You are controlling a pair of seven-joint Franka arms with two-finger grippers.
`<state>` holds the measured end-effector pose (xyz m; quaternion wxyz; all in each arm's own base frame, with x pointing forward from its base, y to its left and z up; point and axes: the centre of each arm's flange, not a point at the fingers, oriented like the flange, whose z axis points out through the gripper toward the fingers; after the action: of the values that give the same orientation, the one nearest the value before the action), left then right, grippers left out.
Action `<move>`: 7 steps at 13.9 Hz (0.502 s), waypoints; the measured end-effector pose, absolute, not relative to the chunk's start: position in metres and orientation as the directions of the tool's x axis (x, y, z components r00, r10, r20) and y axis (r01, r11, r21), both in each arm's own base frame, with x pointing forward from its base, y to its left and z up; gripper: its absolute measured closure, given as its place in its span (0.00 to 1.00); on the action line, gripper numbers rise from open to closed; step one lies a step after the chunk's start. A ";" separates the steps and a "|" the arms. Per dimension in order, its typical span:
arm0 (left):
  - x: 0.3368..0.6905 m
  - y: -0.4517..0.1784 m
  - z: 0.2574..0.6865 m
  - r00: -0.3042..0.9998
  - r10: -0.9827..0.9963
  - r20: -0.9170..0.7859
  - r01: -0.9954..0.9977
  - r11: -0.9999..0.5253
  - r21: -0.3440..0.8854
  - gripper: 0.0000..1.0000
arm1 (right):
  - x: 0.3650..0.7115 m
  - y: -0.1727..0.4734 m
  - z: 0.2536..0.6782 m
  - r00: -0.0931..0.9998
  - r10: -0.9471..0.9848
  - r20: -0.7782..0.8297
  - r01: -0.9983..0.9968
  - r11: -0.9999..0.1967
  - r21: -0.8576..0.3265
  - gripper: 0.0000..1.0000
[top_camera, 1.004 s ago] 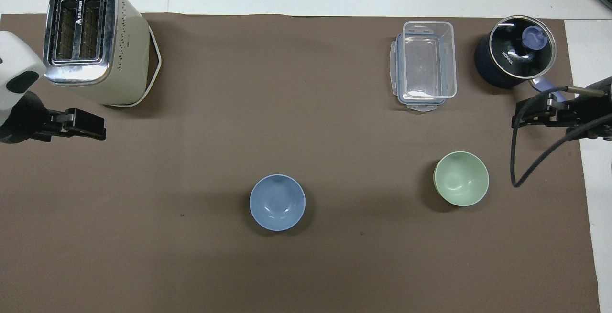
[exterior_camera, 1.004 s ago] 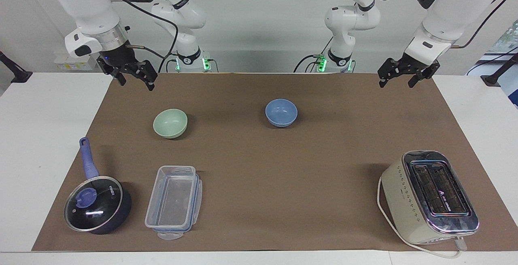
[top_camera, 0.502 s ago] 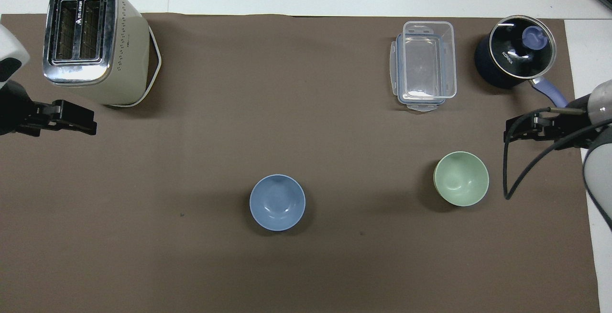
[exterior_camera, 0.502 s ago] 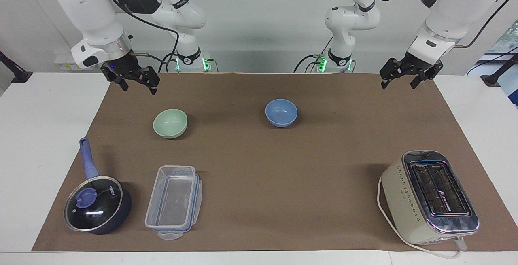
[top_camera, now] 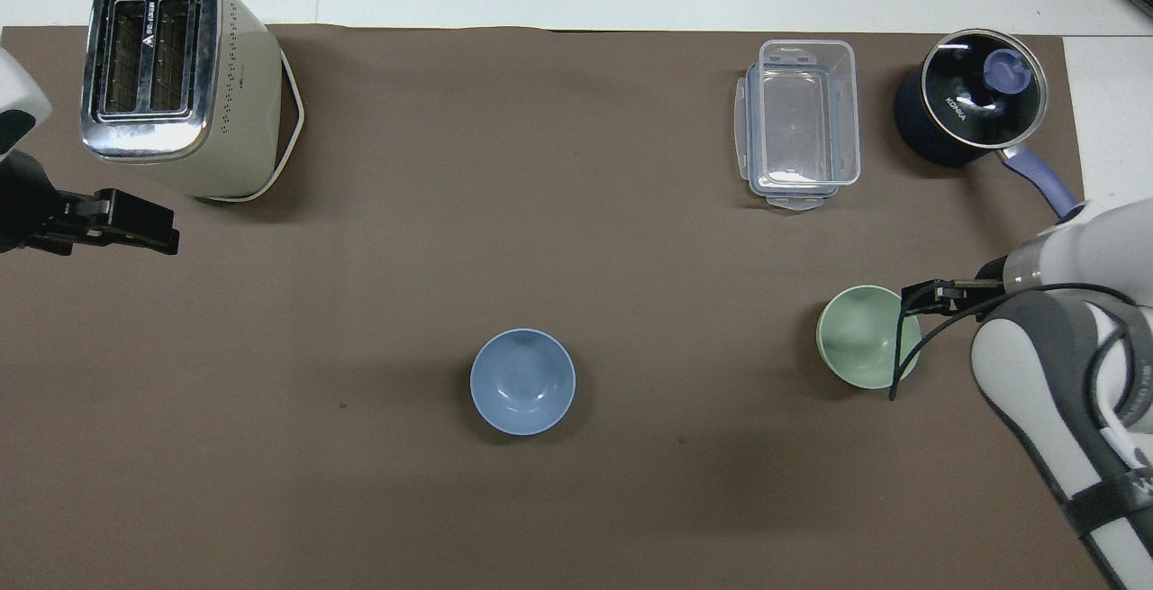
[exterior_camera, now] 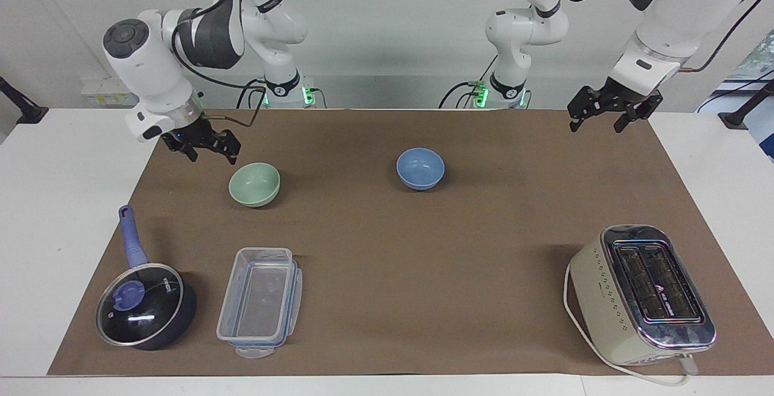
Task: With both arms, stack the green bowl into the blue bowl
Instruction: 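Reach the right gripper to the green bowl rim and grasp it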
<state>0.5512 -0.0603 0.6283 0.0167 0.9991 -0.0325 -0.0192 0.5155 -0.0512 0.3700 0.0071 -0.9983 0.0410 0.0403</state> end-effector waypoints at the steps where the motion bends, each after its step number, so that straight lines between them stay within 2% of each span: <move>1: 0.551 -0.060 0.628 0.997 -0.065 -0.037 -0.064 -0.997 0.035 0.00 | 0.512 -0.052 0.357 0.994 -0.072 -0.080 -0.073 -0.997 -0.013 0.00; 3: 0.551 -0.060 0.628 0.997 -0.064 -0.037 -0.063 -0.997 0.035 0.00 | 0.508 -0.053 0.339 0.995 -0.056 -0.086 -0.057 -0.998 -0.017 0.00; 7: 0.551 -0.058 0.628 0.997 -0.061 -0.037 -0.059 -0.998 0.035 0.00 | 0.505 -0.054 0.330 0.994 -0.049 -0.100 -0.052 -0.998 -0.020 0.04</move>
<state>0.5515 -0.0577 0.6285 0.0167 0.9992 -0.0300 -0.0190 0.5054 -0.0539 0.3303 0.0112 -0.9984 0.0253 0.0497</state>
